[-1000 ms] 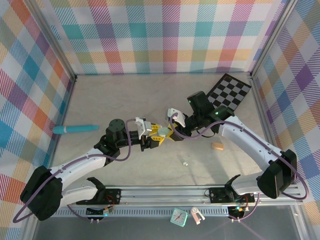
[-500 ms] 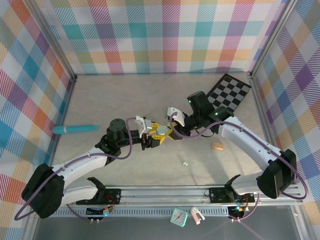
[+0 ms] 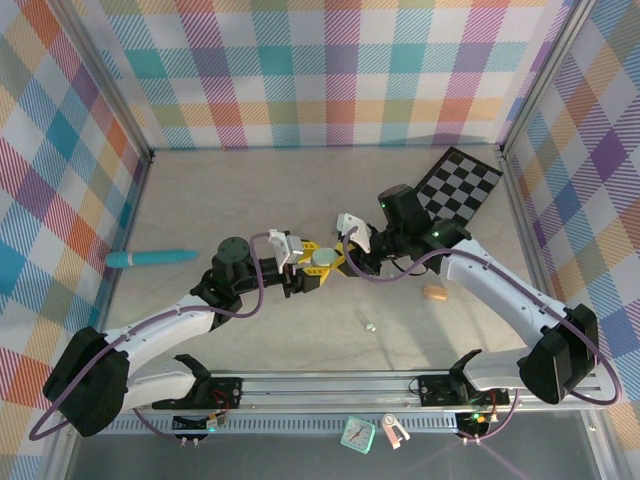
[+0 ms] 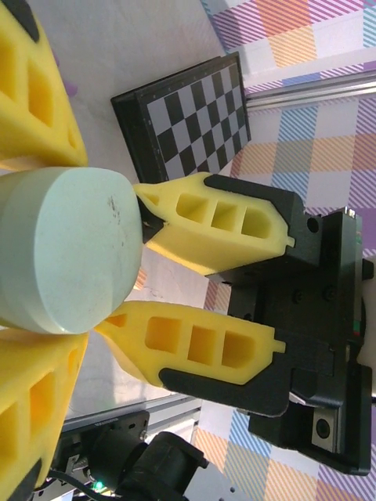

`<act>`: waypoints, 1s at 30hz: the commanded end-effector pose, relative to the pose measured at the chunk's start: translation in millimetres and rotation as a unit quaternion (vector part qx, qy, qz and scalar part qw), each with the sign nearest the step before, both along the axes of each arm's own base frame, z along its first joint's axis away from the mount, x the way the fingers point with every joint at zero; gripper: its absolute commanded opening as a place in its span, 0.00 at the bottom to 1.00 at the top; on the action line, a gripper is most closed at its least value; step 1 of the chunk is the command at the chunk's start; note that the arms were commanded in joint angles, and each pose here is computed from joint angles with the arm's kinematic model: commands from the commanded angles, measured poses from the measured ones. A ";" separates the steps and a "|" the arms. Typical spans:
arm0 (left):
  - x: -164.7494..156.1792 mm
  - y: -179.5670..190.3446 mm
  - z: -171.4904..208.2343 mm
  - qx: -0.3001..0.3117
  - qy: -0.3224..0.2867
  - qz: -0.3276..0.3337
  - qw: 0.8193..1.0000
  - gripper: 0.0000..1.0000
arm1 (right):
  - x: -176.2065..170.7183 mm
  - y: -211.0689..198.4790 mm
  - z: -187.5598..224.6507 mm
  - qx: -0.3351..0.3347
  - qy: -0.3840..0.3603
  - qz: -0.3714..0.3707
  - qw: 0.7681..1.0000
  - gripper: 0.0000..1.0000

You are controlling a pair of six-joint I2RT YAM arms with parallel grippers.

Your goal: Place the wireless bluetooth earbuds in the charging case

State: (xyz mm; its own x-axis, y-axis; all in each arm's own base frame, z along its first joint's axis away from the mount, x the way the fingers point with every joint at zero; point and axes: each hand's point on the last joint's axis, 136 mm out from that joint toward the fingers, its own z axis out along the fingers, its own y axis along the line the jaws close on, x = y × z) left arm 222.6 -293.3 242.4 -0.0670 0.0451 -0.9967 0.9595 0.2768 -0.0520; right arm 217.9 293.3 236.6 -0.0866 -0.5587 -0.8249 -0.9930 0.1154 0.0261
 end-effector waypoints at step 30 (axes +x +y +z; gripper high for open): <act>-41.1 -17.9 30.7 -0.028 -0.026 -0.156 0.987 0.27 | -34.4 1.5 25.8 0.055 0.003 0.091 0.994 0.47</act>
